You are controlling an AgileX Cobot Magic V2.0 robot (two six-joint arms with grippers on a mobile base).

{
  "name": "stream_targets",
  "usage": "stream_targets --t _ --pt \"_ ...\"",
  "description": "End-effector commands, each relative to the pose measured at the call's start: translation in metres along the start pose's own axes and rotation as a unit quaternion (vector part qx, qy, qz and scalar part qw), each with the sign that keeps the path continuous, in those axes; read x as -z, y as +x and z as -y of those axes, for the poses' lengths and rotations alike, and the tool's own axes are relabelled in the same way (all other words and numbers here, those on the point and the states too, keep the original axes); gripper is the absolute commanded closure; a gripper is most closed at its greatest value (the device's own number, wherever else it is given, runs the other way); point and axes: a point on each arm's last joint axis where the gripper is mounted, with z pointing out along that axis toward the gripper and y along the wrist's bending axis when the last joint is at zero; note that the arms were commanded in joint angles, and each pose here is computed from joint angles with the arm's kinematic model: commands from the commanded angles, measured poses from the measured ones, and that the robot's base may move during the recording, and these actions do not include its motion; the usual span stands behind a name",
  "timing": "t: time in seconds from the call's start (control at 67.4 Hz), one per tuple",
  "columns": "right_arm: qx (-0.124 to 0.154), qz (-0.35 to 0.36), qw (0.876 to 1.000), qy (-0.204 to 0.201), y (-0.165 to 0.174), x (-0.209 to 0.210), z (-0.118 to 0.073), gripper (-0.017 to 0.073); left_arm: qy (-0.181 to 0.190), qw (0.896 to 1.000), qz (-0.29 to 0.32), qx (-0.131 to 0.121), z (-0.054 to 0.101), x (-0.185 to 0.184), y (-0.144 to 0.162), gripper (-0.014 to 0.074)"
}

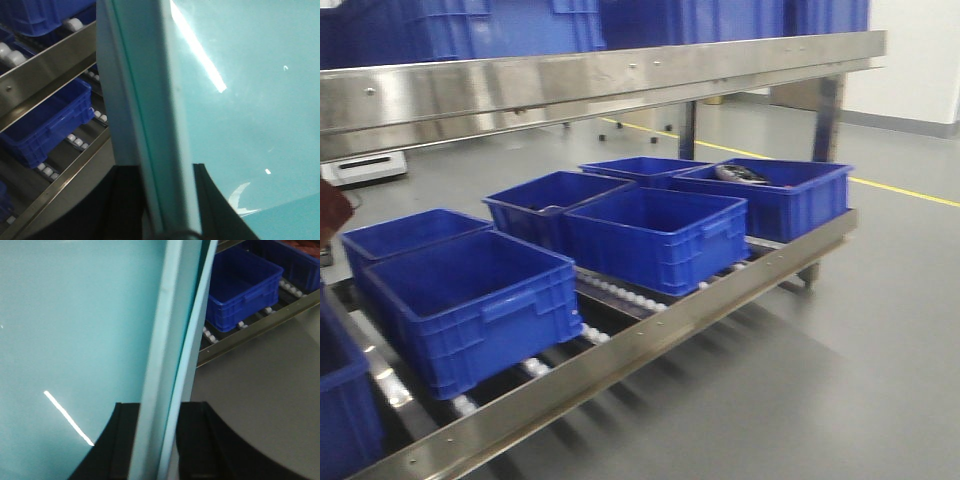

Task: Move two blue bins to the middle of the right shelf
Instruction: 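Turn the base toward the roller shelf of blue bins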

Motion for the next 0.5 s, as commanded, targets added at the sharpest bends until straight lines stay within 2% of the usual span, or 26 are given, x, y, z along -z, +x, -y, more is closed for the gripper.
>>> stream_targets --t 0.0,0.49 --pt "0.006 0.048 0.999 -0.003 -0.0094 0.0086 -0.0001 0.0721 0.034 0.998 0.052 0.005 0.0105 0.0146 -0.0092 0.0704" --pt "0.006 0.048 0.999 -0.003 -0.0094 0.0086 -0.0001 0.0721 0.034 0.998 0.052 0.005 0.0105 0.0146 -0.0092 0.0704"
